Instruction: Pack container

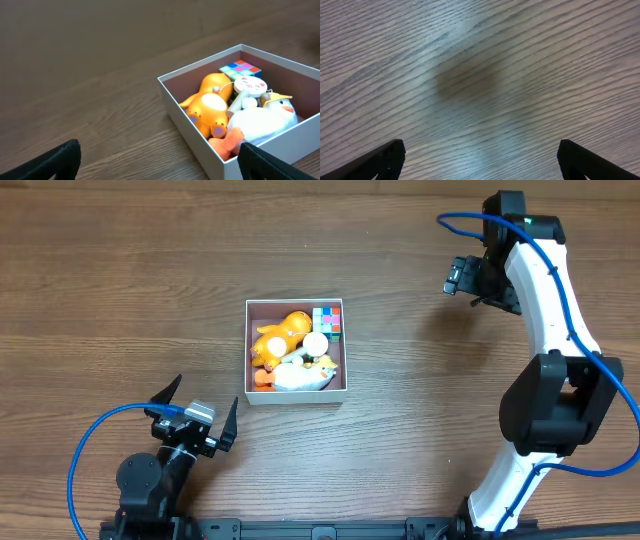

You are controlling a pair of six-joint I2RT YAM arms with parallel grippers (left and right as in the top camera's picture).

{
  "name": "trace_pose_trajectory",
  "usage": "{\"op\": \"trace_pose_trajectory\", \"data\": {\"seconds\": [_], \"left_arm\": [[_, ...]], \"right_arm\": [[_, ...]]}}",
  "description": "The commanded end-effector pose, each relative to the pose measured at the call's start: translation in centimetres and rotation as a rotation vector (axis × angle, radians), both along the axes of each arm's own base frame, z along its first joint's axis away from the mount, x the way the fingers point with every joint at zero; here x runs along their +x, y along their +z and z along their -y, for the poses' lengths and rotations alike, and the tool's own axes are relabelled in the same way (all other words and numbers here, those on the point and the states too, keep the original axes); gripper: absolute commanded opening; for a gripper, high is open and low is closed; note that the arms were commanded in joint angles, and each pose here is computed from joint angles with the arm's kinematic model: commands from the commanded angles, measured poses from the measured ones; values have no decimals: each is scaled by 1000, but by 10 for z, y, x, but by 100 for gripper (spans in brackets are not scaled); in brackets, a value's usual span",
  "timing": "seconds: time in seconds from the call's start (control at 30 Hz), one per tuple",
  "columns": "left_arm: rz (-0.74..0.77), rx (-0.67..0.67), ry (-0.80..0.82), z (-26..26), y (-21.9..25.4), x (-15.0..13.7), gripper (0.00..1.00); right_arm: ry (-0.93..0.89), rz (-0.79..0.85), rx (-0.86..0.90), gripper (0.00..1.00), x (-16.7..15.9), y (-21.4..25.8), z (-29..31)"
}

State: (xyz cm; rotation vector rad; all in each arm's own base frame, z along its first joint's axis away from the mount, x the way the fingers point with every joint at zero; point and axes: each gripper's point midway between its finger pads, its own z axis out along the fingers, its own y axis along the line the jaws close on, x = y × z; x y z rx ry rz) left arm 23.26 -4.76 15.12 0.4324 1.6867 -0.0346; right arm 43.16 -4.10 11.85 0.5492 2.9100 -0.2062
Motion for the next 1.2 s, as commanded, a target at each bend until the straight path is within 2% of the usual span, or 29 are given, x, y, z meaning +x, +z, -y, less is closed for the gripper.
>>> {"op": "trace_pose_trajectory", "data": {"seconds": [0.0,0.23,0.37,0.43,0.53,0.7,0.8,0.93,1.0,1.17], "left_arm": [[15,15,18,-4,1,1,100],[15,15,18,-4,1,1,100],[15,15,18,-4,1,1,100],[15,15,18,-4,1,1,100],[15,15,18,-4,1,1,100],[15,15,18,-4,1,1,100],[15,15,18,-4,1,1,100],[15,15,18,-4,1,1,100],[15,15,18,-4,1,1,100],[15,15,18,-4,1,1,100]], "right_arm": [[4,8,-7,100,1,3,0],[3,33,-7,100,1,13,0],[49,229,-8,100,-9,93,-20],[89,363,-2,100,-31,146,-36],[119,474,7,100,-69,178,-45],[99,522,-34,100,-148,161,-30],[95,713,-17,100,-161,171,-30],[173,1136,111,100,-168,195,-53],[206,1245,143,100,-176,187,-60],[233,1385,160,100,-187,160,-63]]}}
